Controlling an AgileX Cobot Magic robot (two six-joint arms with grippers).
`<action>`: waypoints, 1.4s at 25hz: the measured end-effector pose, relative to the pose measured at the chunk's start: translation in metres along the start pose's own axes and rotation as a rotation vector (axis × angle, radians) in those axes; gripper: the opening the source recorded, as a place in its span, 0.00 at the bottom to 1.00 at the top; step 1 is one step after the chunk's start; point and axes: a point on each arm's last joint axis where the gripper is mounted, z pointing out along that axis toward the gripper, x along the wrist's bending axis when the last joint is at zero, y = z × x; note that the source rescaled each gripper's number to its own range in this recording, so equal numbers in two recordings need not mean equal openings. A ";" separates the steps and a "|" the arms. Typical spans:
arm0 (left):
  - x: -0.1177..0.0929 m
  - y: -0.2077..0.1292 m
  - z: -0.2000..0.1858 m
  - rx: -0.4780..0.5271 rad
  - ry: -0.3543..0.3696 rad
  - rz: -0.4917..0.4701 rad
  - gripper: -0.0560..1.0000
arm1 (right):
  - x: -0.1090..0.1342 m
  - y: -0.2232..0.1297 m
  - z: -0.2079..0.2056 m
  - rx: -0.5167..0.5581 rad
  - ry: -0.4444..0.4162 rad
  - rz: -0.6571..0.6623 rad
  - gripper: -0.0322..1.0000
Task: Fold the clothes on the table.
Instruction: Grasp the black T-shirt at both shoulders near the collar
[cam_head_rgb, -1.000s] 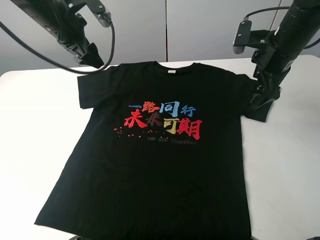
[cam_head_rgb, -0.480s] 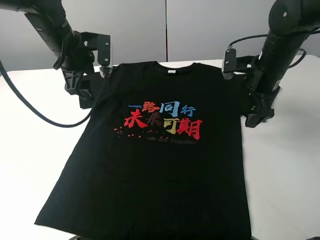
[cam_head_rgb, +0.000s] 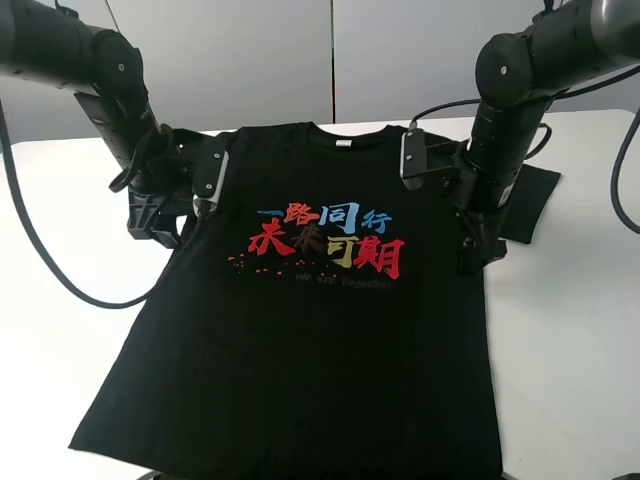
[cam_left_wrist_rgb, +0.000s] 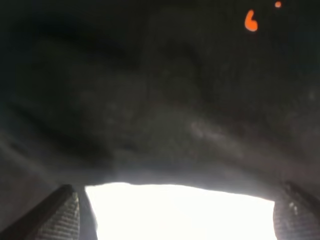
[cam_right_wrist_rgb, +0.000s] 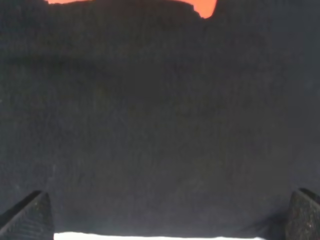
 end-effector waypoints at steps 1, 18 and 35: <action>0.001 0.001 0.004 0.004 0.007 0.011 1.00 | 0.000 0.000 0.001 0.002 0.003 0.002 1.00; -0.003 0.004 0.036 -0.014 -0.046 -0.013 1.00 | 0.000 0.001 0.012 0.007 0.012 0.011 1.00; -0.002 0.004 0.036 -0.009 -0.037 -0.003 1.00 | -0.002 0.001 0.022 0.031 0.011 -0.012 1.00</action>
